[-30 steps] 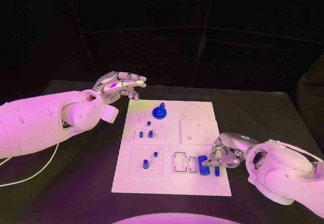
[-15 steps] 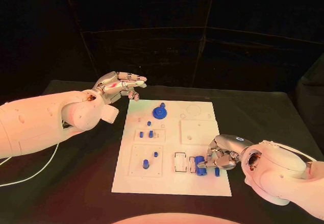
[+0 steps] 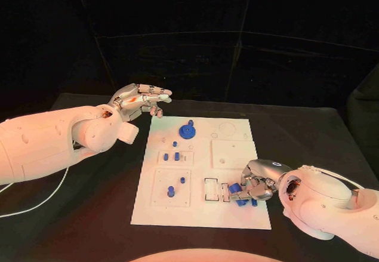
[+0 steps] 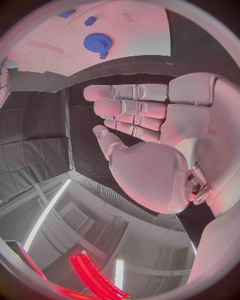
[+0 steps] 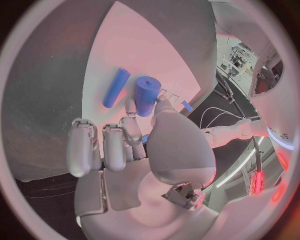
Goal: Assemble the parts on the task board
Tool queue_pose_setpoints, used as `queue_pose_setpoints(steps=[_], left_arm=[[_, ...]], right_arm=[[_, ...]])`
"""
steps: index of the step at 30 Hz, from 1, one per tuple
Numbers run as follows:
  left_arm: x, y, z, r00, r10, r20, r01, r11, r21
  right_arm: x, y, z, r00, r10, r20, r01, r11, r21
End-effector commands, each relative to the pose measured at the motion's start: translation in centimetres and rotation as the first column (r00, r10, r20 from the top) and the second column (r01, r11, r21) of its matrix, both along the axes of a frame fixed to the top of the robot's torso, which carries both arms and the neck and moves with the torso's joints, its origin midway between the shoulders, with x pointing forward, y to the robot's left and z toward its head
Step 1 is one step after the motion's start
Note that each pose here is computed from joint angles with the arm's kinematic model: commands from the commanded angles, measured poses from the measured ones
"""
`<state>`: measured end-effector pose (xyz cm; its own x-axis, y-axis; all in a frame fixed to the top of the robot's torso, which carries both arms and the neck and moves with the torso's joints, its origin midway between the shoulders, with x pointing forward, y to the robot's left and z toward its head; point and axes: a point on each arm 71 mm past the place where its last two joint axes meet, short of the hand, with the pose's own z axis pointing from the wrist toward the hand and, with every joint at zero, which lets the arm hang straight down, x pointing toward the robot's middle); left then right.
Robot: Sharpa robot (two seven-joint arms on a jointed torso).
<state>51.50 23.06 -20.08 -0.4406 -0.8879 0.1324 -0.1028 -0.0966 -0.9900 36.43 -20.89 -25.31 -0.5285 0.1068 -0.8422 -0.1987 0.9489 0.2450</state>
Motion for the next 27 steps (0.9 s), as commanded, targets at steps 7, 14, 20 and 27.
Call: queue_pose_setpoints(steps=[7, 14, 20, 27], left_arm=[[-0.07, -0.1, 0.11, 1.000, -0.016, -0.001, 0.016, 1.000, -0.010], [-0.08, -0.1, 0.10, 1.000, -0.016, -0.002, 0.016, 1.000, -0.010], [-0.09, -0.2, 0.10, 1.000, -0.019, -0.001, 0.019, 1.000, -0.011], [-0.10, -0.2, 0.09, 1.000, -0.020, -0.002, 0.020, 1.000, -0.011]], right_arm=[[-0.1, -0.3, -0.1, 0.999, -0.052, 0.000, 0.052, 0.998, 0.031], [-0.7, -1.1, 1.1, 0.990, -0.137, 0.031, 0.130, 0.977, 0.170], [-1.2, -0.7, 1.8, 0.984, -0.173, 0.030, 0.159, 0.949, 0.272], [-1.2, 0.5, 1.8, 0.988, -0.156, 0.017, 0.144, 0.944, 0.297]])
